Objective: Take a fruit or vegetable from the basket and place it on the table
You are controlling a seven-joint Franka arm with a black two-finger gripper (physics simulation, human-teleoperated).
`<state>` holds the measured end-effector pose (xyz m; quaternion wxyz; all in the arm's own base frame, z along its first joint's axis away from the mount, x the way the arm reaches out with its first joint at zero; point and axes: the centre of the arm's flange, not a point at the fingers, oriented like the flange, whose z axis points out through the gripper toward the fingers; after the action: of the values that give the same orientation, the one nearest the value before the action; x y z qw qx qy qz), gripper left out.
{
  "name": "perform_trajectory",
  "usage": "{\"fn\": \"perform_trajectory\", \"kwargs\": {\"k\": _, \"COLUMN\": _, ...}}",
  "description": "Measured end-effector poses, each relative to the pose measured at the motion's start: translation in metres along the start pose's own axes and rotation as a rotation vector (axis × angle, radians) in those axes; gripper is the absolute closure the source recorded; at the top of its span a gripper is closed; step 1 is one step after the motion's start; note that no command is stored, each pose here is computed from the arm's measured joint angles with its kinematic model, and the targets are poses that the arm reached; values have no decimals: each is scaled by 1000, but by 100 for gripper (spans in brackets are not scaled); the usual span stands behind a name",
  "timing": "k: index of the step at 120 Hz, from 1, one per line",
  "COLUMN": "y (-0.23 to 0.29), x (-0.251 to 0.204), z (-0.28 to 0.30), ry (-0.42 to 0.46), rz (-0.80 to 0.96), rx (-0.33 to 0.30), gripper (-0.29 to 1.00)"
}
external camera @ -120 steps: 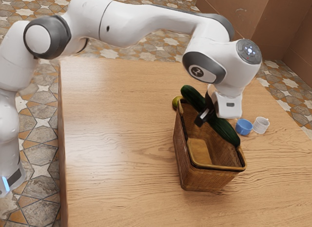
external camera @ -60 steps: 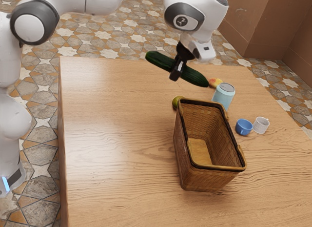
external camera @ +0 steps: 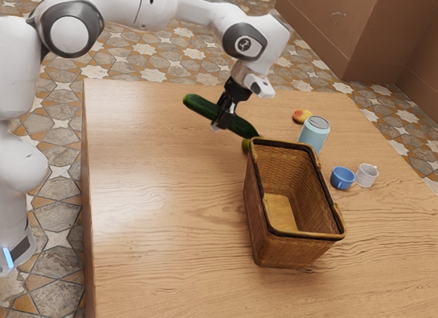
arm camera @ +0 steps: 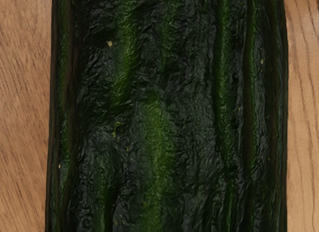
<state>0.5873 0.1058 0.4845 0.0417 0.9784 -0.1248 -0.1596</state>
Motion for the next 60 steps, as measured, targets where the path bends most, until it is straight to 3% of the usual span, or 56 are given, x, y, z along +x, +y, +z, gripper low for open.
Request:
{"fn": "perform_trajectory", "kwargs": {"k": 19, "y": 2, "x": 2, "z": 1, "ry": 6, "rz": 6, "rx": -10, "gripper": 21}}
{"fn": "perform_trajectory", "kwargs": {"k": 39, "y": 26, "x": 2, "z": -16, "ry": 29, "rz": 33, "rx": 25, "gripper": 7}}
{"fn": "perform_trajectory", "kwargs": {"k": 47, "y": 86, "x": -14, "z": -70, "ry": 104, "rz": 73, "rx": 149, "gripper": 4}}
{"fn": "perform_trajectory", "kwargs": {"k": 60, "y": 234, "x": -61, "z": -150, "ry": 225, "rz": 149, "rx": 457, "gripper": 2}}
